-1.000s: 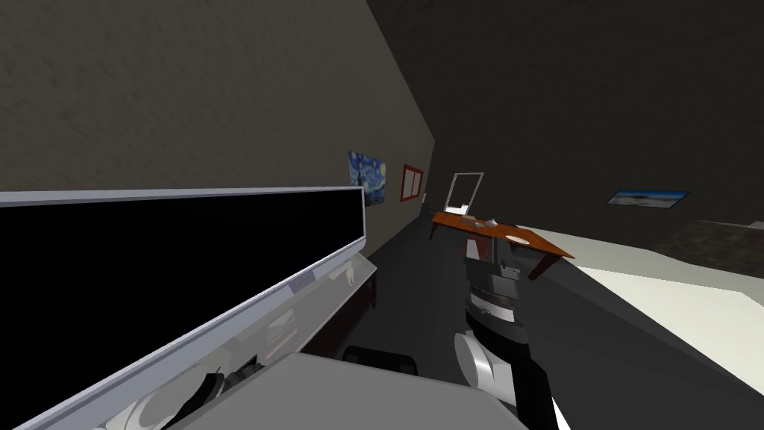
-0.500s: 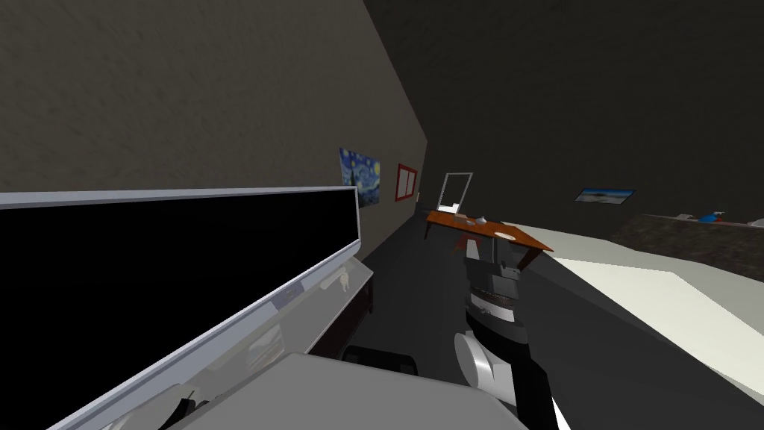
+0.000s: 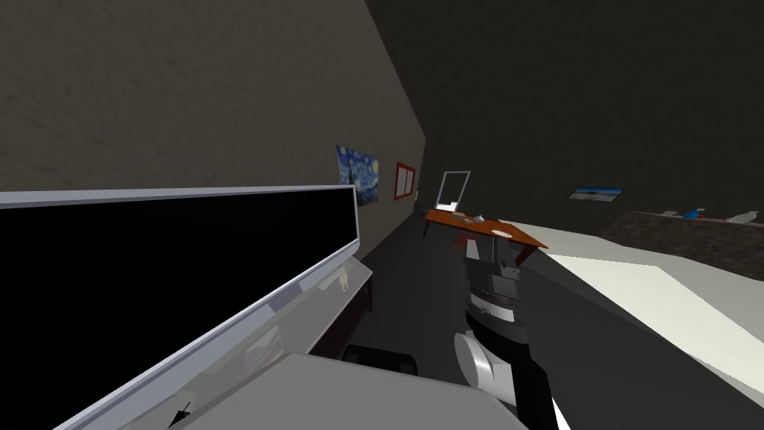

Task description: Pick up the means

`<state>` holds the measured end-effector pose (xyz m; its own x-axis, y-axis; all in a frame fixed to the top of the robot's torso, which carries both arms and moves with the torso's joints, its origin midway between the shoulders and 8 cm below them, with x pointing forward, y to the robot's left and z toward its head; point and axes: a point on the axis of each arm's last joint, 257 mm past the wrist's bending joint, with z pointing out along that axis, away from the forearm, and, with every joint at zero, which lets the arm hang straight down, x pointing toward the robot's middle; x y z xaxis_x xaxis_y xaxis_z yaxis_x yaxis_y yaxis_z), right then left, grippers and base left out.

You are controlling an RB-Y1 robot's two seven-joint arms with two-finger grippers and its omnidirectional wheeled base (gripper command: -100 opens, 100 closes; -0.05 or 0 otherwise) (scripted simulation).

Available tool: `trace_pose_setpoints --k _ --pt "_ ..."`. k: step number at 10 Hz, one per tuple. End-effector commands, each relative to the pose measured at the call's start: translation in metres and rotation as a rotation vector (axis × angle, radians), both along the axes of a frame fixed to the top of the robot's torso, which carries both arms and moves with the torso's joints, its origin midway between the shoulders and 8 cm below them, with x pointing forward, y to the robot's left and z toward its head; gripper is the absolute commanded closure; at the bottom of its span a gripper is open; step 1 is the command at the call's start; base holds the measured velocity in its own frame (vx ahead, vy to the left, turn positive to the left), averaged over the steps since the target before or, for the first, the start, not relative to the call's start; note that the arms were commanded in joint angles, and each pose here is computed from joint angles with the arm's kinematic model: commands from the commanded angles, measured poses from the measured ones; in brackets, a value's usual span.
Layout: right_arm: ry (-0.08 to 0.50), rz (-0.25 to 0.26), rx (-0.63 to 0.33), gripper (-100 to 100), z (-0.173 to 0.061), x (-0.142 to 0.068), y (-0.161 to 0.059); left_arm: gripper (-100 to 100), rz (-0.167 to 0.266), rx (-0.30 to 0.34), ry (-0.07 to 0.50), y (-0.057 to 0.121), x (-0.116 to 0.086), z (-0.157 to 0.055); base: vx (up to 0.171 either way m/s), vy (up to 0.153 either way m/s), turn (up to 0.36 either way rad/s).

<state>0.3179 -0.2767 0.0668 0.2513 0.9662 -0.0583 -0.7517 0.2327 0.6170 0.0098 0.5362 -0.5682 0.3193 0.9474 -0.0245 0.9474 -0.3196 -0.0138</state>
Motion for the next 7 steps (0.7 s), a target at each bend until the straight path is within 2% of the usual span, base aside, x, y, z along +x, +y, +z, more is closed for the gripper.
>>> trace_pose_setpoints --k 1,2,3,7 --pt "0.000 0.000 0.000 0 0.0000 0.0000 0.0000 -100 0.009 0.002 -0.004 -0.0084 -0.0042 -0.0097 -0.020 0.022 -0.067" --pt "0.000 0.000 0.000 0 0.0000 0.0000 0.0000 -100 0.007 0.001 -0.003 -0.0056 -0.0013 -0.0070 -0.007 0.007 -0.019" --pt "0.000 0.000 0.000 0 0.0000 0.0000 0.0000 100 0.007 0.002 -0.004 -0.0058 -0.0012 -0.0077 0.000 0.000 0.000" --pt "0.000 0.000 0.000 0 0.0000 0.0000 0.0000 100 0.005 0.002 -0.003 -0.0058 -0.0012 -0.0076 0.000 0.000 0.000"
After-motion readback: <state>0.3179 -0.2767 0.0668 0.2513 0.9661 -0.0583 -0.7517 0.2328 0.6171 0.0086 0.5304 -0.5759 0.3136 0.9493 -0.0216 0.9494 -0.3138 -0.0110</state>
